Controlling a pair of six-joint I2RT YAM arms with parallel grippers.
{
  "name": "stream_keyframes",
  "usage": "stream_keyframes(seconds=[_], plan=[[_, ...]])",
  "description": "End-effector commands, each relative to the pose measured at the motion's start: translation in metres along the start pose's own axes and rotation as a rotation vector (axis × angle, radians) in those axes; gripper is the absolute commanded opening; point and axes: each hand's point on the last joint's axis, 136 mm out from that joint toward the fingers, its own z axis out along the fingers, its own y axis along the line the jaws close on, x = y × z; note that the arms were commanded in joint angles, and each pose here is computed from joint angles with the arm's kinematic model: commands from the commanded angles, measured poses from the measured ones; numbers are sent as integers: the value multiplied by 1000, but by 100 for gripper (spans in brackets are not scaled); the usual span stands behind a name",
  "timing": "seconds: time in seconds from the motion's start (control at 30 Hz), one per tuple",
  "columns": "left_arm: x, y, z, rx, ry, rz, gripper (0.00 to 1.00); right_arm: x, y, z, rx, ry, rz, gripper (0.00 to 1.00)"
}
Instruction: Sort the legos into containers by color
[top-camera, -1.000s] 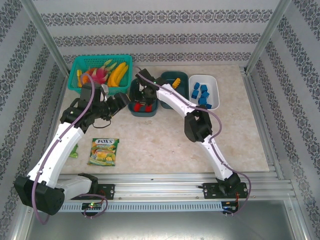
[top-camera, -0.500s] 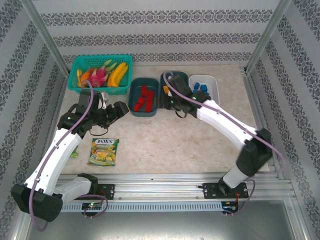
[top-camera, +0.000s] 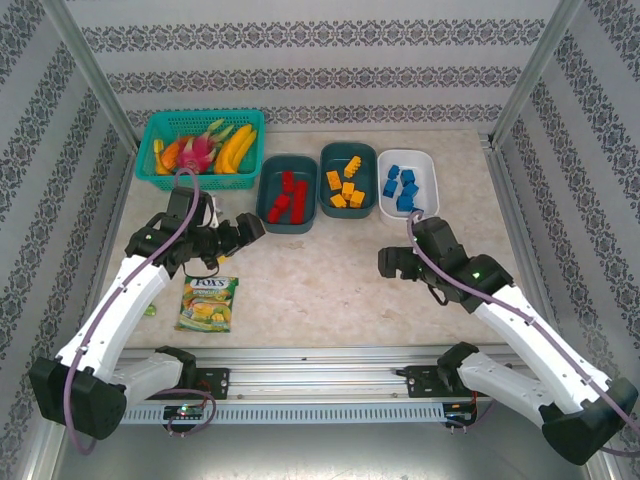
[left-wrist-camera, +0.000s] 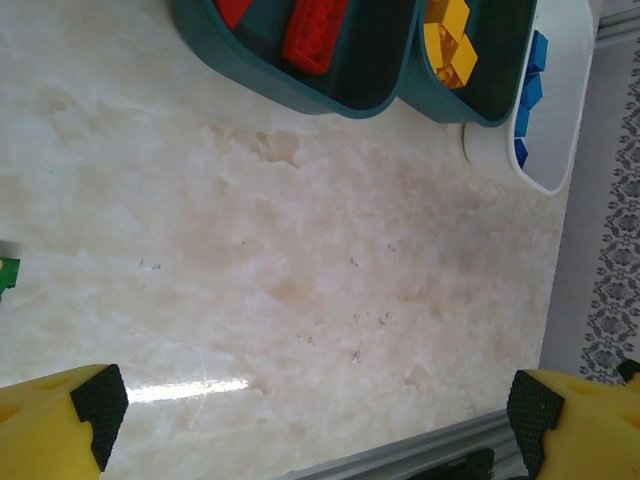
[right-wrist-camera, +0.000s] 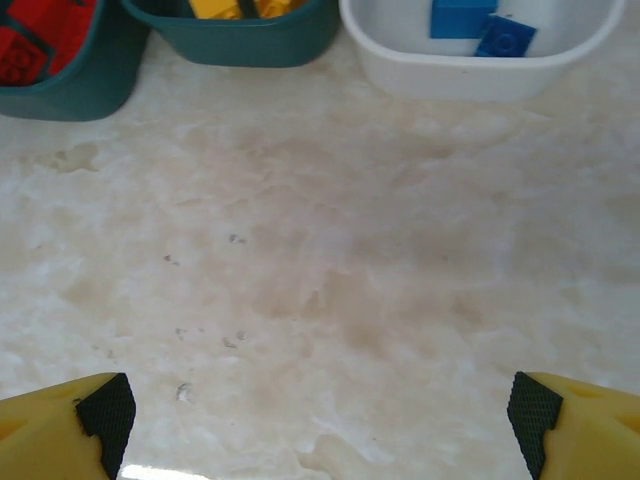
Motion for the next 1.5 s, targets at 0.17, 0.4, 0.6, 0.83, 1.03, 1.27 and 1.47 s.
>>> stream_keyframes(seconds=[0.17, 0.4, 0.6, 0.83, 1.03, 1.27, 1.47], plan=[[-58, 72, -45, -479, -395, -49, 100, -43, -88, -2, 427, -185, 119, 98], [-104, 118, -54, -744, -688, 251, 100, -74, -142, 23, 505, -577, 140, 98], [-113, 163, -11, -749, -587, 346, 100, -58, -148, 64, 499, -555, 52, 98], [-126, 184, 41, -721, -576, 409, 100, -65, -135, 111, 409, -503, 2, 98], [-149, 183, 68, -642, -589, 459, 100, -95, -133, 127, 338, -565, -49, 98], [-153, 173, 71, -508, -690, 534, 100, -76, -140, 136, 238, -685, -5, 98], [-142, 180, 69, -488, -779, 541, 100, -74, -146, 144, 268, -614, 7, 98]])
